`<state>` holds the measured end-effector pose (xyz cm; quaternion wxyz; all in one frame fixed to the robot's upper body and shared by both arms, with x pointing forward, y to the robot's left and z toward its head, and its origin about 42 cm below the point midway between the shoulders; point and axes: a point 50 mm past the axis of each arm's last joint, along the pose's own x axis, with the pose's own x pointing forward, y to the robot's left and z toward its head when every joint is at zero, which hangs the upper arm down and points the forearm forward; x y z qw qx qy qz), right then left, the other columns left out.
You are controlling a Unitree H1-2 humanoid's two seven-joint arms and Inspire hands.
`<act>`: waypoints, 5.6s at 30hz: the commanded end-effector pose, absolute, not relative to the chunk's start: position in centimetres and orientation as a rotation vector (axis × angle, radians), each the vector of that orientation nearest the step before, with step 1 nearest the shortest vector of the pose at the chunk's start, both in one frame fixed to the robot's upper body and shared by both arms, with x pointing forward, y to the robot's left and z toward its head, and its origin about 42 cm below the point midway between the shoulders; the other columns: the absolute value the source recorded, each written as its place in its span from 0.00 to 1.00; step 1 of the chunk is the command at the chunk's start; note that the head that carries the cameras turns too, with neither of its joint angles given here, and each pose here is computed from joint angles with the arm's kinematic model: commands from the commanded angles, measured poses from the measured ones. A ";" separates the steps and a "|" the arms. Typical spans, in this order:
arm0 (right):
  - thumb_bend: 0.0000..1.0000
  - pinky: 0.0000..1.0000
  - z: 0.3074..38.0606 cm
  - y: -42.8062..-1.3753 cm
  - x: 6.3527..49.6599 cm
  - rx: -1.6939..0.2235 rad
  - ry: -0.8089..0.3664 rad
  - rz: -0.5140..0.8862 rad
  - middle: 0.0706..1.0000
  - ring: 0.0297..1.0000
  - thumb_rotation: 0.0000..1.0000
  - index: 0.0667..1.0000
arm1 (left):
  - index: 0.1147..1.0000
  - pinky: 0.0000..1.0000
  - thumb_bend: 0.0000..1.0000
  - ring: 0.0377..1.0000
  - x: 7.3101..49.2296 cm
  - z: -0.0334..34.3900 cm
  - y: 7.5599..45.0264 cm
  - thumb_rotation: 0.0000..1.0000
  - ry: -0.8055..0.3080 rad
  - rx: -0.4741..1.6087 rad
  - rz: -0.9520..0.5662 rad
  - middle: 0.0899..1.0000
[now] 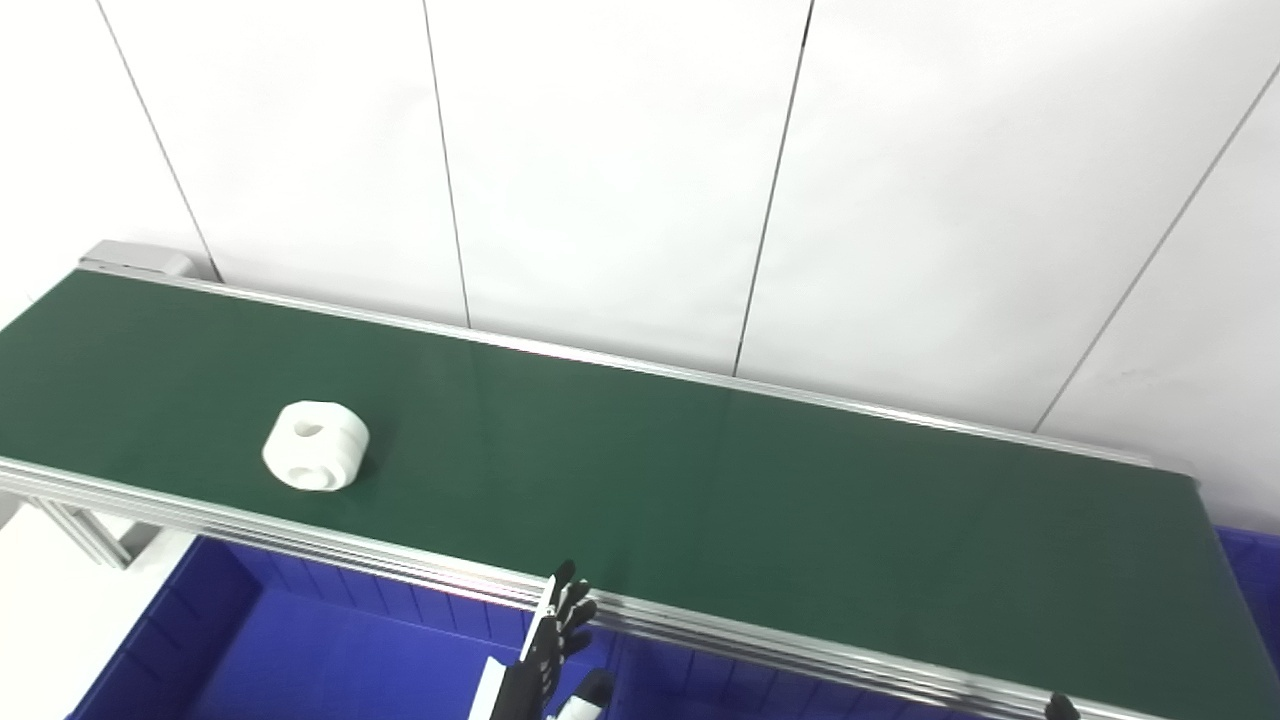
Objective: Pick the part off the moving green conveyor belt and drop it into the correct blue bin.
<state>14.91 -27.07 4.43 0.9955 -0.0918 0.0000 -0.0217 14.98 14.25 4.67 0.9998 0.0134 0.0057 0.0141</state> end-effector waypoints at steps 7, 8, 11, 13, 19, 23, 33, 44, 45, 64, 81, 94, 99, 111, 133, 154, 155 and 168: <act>0.26 1.00 5.2 -28.0 15.7 -0.189 -0.095 -0.010 1.00 1.00 1.00 1.00 | 0.95 0.77 0.75 0.86 16.0 5.8 10.8 0.82 -0.048 -0.029 0.032 0.93; 0.26 1.00 5.2 -28.1 15.7 -0.189 -0.093 -0.004 1.00 1.00 1.00 1.00 | 0.95 0.77 0.75 0.86 16.1 5.8 10.8 0.82 -0.049 -0.028 0.033 0.93; 0.22 1.00 5.4 -28.4 15.9 -0.187 -0.091 0.001 1.00 1.00 1.00 1.00 | 0.93 0.75 0.76 0.85 16.2 5.9 10.5 0.81 -0.059 -0.033 0.036 0.93; 0.21 1.00 5.4 -28.4 16.0 -0.184 -0.085 0.002 1.00 1.00 1.00 1.00 | 0.94 0.74 0.75 0.84 16.3 6.1 10.4 0.79 -0.072 -0.042 0.036 0.88; 0.17 1.00 5.6 -27.9 16.2 -0.170 -0.085 0.006 1.00 1.00 1.00 1.00 | 0.93 0.73 0.72 0.84 16.5 7.7 11.2 0.73 -0.155 -0.017 0.023 0.84; 0.18 1.00 5.4 -27.5 16.4 -0.167 -0.088 0.011 1.00 1.00 1.00 1.00 | 0.91 0.71 0.73 0.80 16.9 9.6 12.6 0.67 -0.246 0.053 0.001 0.82; 0.33 1.00 5.2 -26.8 16.7 -0.144 -0.096 0.005 1.00 1.00 1.00 1.00 | 0.81 0.73 0.88 0.79 26.0 18.2 21.9 0.61 -0.527 0.726 -0.200 0.81; 0.50 1.00 5.3 -26.7 16.6 -0.134 -0.106 -0.001 1.00 0.97 1.00 1.00 | 0.79 0.86 0.93 0.84 36.6 20.7 28.0 0.46 -0.501 1.215 -0.327 0.81; 0.51 1.00 5.4 -26.6 16.5 -0.136 -0.107 -0.001 1.00 0.97 1.00 1.00 | 0.79 0.85 0.93 0.84 37.3 20.5 28.4 0.45 -0.487 1.233 -0.330 0.81; 0.65 0.99 6.1 -25.9 16.1 -0.132 -0.113 -0.013 1.00 0.96 1.00 1.00 | 0.78 0.86 0.91 0.86 41.3 15.0 33.1 0.38 -0.171 1.373 -0.525 0.85; 0.64 0.99 6.5 -25.8 16.0 -0.140 -0.095 -0.016 1.00 0.94 1.00 1.00 | 0.73 0.74 0.92 0.80 40.9 16.6 34.4 0.38 -0.172 1.509 -0.533 0.78; 0.64 0.98 6.7 -25.8 16.0 -0.155 -0.103 -0.013 1.00 0.93 1.00 1.00 | 0.51 0.51 0.91 0.49 41.5 17.6 33.4 0.22 -0.189 1.660 -0.516 0.50; 0.64 0.95 6.8 -25.8 16.0 -0.164 -0.107 -0.019 0.99 0.92 1.00 1.00 | 0.44 0.35 0.53 0.34 41.6 17.6 32.7 0.03 -0.195 1.648 -0.524 0.38; 0.62 0.97 7.2 -25.7 15.8 -0.153 -0.107 -0.006 0.99 0.92 1.00 1.00 | 0.42 0.22 0.53 0.23 41.3 18.1 31.5 0.00 -0.218 1.642 -0.542 0.42; 0.69 1.00 9.7 -26.6 16.3 -0.142 -0.057 0.015 1.00 0.95 1.00 1.00 | 0.45 0.32 0.52 0.35 32.7 22.9 29.1 0.00 -0.300 1.510 -0.521 0.40; 0.71 0.90 13.0 -28.0 17.2 -0.055 -0.079 0.019 0.95 0.88 0.92 0.97 | 0.45 0.27 0.52 0.31 29.0 14.8 29.5 0.00 -0.008 1.533 -0.721 0.37; 0.72 0.89 13.1 -28.0 17.2 -0.052 -0.073 0.017 0.95 0.88 0.91 0.96 | 0.45 0.26 0.52 0.30 28.9 14.3 29.6 0.00 0.012 1.535 -0.730 0.36; 0.70 0.90 12.8 -27.6 17.5 -0.072 -0.064 0.012 0.96 0.88 0.91 0.96 | 0.62 0.58 0.83 0.67 29.5 12.5 29.5 0.41 0.401 1.696 -0.834 0.68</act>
